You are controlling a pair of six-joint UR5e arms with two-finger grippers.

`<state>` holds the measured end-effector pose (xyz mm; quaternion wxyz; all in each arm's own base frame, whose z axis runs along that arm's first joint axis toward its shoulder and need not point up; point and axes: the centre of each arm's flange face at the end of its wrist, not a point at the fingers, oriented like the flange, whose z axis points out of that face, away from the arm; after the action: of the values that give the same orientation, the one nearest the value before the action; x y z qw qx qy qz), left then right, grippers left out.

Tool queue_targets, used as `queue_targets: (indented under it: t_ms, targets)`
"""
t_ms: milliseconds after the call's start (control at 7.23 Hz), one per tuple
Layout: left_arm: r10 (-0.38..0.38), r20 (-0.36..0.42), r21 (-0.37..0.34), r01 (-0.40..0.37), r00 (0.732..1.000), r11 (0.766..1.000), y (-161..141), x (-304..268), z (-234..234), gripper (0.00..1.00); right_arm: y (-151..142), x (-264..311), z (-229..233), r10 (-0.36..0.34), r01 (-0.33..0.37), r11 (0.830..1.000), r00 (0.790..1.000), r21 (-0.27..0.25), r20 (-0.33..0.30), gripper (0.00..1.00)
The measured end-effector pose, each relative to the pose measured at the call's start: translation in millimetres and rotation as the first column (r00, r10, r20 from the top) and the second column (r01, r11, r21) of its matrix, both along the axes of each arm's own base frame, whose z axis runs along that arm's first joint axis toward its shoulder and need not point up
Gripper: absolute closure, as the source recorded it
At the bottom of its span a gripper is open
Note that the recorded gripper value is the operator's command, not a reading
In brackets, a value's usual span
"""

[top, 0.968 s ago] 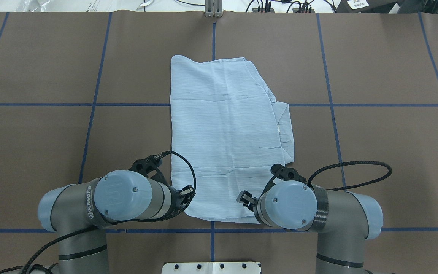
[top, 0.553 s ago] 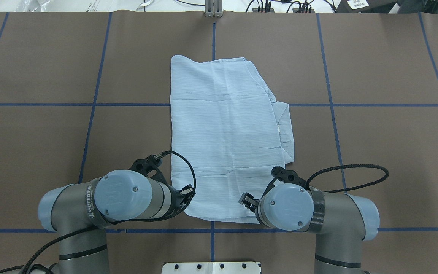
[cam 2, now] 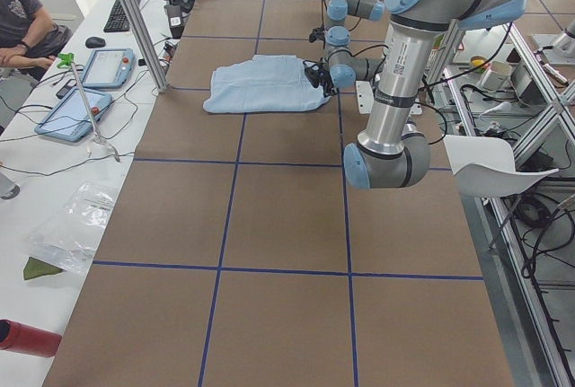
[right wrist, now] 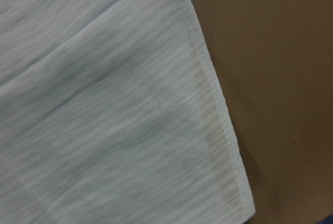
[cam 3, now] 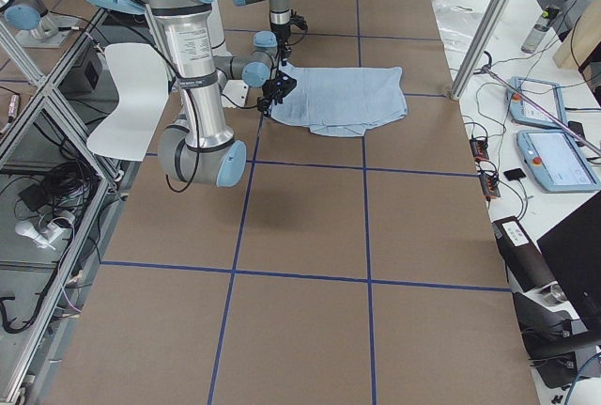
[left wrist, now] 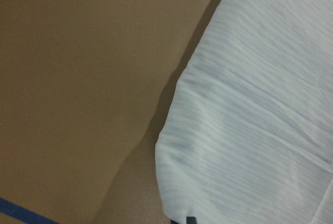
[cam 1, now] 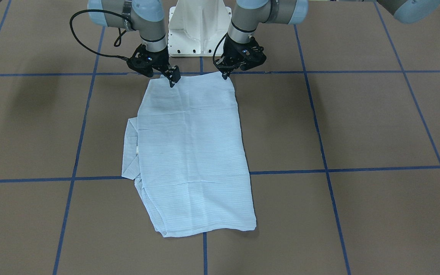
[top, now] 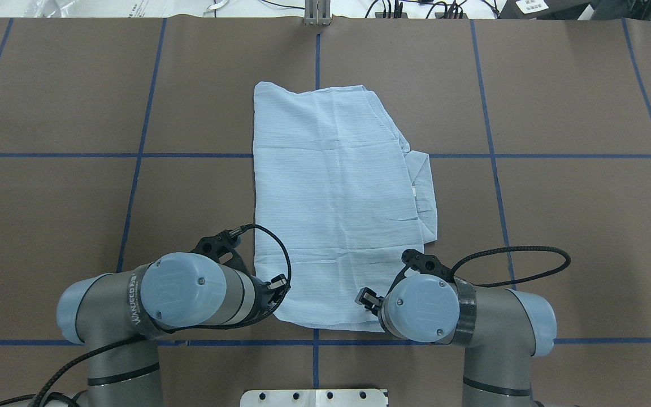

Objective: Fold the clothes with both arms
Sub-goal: 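Position both grippers at the shirt's near corners and grasp them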

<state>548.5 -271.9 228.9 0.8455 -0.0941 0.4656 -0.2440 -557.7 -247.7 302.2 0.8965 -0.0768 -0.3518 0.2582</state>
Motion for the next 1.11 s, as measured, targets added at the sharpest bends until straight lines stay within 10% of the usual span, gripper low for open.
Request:
queue_targets:
  t_ms: [1106]
  targets:
    - [-0.001,0.003,0.000,0.001,1.000,1.000,-0.5,1.2,1.6,1.00,9.5,-2.7,-2.4,-0.013,0.013,1.000,1.000,0.000,0.007,0.13]
